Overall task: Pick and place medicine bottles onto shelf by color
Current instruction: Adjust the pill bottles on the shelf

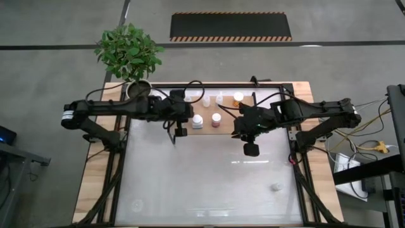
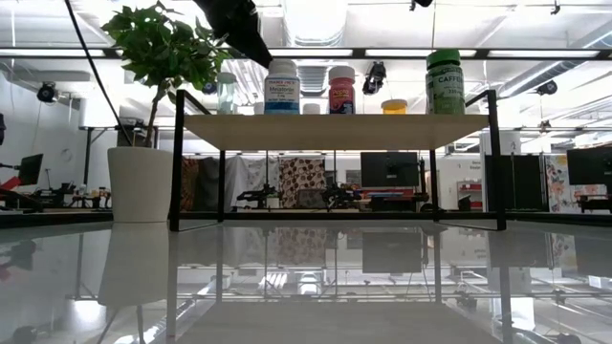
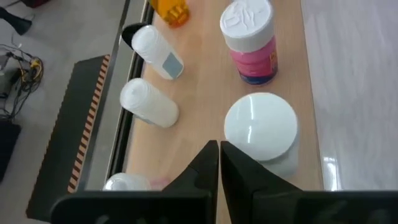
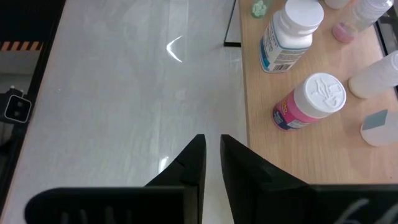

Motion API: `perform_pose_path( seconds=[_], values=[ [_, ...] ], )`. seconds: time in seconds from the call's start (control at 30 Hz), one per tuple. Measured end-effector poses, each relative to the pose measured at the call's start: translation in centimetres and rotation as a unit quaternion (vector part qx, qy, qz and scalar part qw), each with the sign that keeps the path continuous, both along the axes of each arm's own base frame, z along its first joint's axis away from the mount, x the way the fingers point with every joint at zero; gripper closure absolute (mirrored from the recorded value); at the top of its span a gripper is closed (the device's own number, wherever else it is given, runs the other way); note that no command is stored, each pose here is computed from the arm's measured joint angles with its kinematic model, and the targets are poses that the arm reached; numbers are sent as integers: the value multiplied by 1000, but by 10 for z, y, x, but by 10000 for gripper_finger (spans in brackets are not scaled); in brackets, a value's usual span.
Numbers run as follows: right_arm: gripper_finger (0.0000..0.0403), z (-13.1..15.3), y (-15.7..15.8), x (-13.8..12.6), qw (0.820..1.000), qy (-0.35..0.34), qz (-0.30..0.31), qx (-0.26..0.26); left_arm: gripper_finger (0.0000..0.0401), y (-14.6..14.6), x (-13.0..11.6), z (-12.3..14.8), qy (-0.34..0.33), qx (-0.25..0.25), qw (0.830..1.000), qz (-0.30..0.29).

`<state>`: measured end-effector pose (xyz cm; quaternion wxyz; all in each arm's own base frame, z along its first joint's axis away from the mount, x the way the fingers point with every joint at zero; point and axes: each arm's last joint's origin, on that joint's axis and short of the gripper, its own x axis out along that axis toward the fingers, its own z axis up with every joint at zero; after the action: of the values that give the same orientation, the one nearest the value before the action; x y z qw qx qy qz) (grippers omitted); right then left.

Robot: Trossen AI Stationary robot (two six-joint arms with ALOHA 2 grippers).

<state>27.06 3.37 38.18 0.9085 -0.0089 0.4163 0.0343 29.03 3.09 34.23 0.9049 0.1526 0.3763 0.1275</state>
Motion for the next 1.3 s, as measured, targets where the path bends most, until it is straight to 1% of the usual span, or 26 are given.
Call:
perform_pose_path(
  seconds=[0.07, 0.17, 0.27, 0.43, 0.9, 1.3],
  values=[
    [365, 0, 0, 0, 1000, 0, 1, -1, 401, 0, -1, 5, -9, 4, 1000, 4],
    [365, 0, 0, 0, 1000, 0, 4, -3, 401, 0, 0, 14, -39, 7, 999, 4],
    [365, 0, 0, 0, 1000, 0, 4, -3, 401, 1, 4, 14, -62, 9, 998, 5],
    [365, -1, 0, 0, 1000, 2, 5, -4, 401, 1, 9, 6, -57, 6, 998, 3],
    [365, -3, 0, -2, 1000, 15, 3, -4, 401, -2, 11, 2, -57, -30, 997, -41],
    [364, -3, 0, -2, 1000, 17, 3, -4, 401, -3, 11, 1, -57, -40, 996, -51]
  ],
)
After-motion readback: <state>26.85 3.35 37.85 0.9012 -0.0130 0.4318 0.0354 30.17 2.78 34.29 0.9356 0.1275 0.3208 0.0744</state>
